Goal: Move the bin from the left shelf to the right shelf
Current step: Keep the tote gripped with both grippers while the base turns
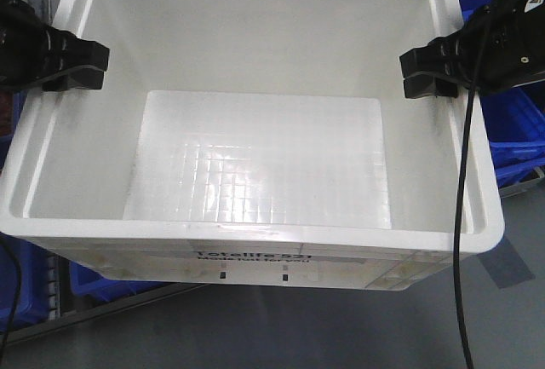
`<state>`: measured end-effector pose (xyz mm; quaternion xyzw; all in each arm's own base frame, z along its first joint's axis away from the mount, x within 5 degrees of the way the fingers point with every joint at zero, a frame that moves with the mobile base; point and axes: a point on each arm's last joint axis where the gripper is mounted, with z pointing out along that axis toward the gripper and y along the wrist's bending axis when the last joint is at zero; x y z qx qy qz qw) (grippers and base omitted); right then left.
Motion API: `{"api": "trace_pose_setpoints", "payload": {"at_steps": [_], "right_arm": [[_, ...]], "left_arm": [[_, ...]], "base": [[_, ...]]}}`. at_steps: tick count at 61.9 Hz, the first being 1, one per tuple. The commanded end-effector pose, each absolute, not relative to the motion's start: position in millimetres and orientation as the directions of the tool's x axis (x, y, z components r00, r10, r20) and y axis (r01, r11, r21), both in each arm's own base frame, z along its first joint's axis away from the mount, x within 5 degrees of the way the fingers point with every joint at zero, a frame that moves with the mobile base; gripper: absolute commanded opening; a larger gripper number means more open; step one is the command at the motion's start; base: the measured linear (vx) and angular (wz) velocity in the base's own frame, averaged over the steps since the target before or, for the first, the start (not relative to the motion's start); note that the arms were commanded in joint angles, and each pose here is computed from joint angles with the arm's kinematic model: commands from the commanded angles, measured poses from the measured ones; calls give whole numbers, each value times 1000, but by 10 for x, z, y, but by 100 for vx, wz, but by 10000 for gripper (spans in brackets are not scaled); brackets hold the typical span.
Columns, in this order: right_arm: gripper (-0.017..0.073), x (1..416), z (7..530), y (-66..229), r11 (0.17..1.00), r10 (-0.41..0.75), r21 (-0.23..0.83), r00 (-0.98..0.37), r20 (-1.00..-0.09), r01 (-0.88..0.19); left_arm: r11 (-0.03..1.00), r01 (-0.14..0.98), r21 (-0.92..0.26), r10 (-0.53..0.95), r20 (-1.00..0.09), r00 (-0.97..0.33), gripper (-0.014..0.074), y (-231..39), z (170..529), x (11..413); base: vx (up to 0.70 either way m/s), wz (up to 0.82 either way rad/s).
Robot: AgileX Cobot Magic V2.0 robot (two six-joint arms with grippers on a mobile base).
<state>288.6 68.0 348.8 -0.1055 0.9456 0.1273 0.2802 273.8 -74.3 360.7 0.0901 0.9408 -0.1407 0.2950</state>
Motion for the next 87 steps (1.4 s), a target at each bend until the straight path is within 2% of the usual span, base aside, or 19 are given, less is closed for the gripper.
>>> {"api": "trace_pose_setpoints", "payload": {"at_steps": [1,22,87], "right_arm": [[-4,2877,3770,628,951,-111,137,-720,-685,-277],[-4,2878,3771,628,951,-110,137,-719,-686,-277],[-4,2877,3770,628,951,-111,137,-720,-685,-277]], "left_arm": [[928,307,-209,72,-710,-701,-5,-760,3926,2661],[928,307,-209,72,-710,-701,-5,-760,3926,2661],[928,307,-209,72,-710,-701,-5,-760,3926,2661]], "base": [[-3,-25],[-3,-40],[7,-62]]}}
